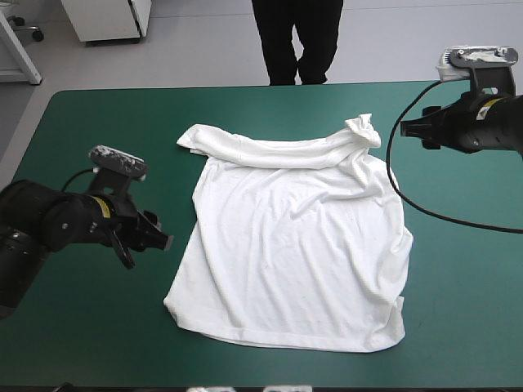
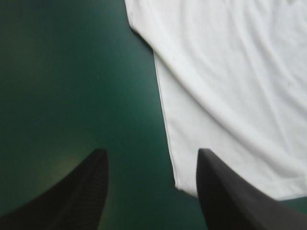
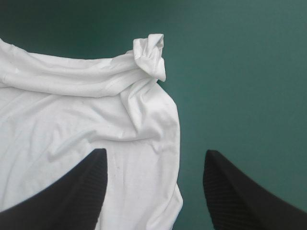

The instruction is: Fold the cloth

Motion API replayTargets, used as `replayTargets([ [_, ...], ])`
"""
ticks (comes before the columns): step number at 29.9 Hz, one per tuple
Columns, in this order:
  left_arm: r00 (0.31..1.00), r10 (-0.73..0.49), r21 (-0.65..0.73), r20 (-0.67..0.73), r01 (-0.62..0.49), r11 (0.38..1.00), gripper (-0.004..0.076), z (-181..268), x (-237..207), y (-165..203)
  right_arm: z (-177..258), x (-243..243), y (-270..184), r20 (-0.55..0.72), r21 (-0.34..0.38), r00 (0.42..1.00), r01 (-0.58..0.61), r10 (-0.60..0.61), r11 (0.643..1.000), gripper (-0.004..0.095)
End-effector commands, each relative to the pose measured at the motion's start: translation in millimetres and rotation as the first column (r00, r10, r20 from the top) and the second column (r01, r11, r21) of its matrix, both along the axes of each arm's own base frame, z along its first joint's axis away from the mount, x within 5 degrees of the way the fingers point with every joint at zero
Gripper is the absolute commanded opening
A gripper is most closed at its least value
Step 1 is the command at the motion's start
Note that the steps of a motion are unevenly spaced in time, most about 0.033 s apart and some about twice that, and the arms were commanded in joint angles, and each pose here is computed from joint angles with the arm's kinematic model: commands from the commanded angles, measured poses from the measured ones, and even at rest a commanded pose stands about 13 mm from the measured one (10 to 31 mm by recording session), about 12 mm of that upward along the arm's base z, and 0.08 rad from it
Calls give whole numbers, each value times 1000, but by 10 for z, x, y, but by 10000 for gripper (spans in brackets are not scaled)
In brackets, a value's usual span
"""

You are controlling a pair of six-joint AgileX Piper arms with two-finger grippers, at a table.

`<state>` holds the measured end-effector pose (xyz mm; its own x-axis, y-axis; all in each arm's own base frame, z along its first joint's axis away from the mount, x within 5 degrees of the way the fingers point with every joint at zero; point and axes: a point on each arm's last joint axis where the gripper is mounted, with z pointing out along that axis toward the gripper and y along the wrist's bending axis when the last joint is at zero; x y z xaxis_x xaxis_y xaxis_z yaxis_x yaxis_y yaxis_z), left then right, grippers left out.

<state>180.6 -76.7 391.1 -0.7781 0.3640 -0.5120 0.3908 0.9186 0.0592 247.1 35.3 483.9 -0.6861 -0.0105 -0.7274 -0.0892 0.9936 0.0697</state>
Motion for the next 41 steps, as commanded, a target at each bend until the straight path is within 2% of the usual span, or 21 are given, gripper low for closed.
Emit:
replayTargets([
  [1,995,16,32,-100,-13,999,397,-235,-70,-16,29,-67,-33,25,4,1000,16,-17,1000,553],
  [11,961,12,4,-276,-11,1000,400,-1179,-125,-276,-271,4,-29,-79,-18,997,18,-20,1000,553],
  [16,945,67,14,-321,-66,998,400,-1458,-70,-340,-268,7,-29,-75,-18,997,17,-18,1000,553],
  [28,879,111,118,-463,-63,991,395,-1992,126,-474,-275,-14,-26,-92,-15,996,14,-16,1000,553],
  [31,856,125,147,-503,-58,987,329,-2118,116,-472,-260,-40,-13,-88,0,996,4,-4,1000,554],
  [33,852,127,154,-508,-55,987,203,-2140,112,-468,-268,-91,30,-93,27,995,-41,43,999,572],
  [35,856,123,152,-502,-53,987,42,-2136,116,-468,-332,-145,64,-116,65,991,-62,69,996,606],
  [36,860,121,148,-496,-53,988,-7,-2136,123,-471,-388,-170,64,-135,70,989,-59,69,996,615],
  [41,865,116,142,-489,-52,988,-9,-2135,131,-476,-787,-341,29,-260,66,965,-18,35,998,614],
])
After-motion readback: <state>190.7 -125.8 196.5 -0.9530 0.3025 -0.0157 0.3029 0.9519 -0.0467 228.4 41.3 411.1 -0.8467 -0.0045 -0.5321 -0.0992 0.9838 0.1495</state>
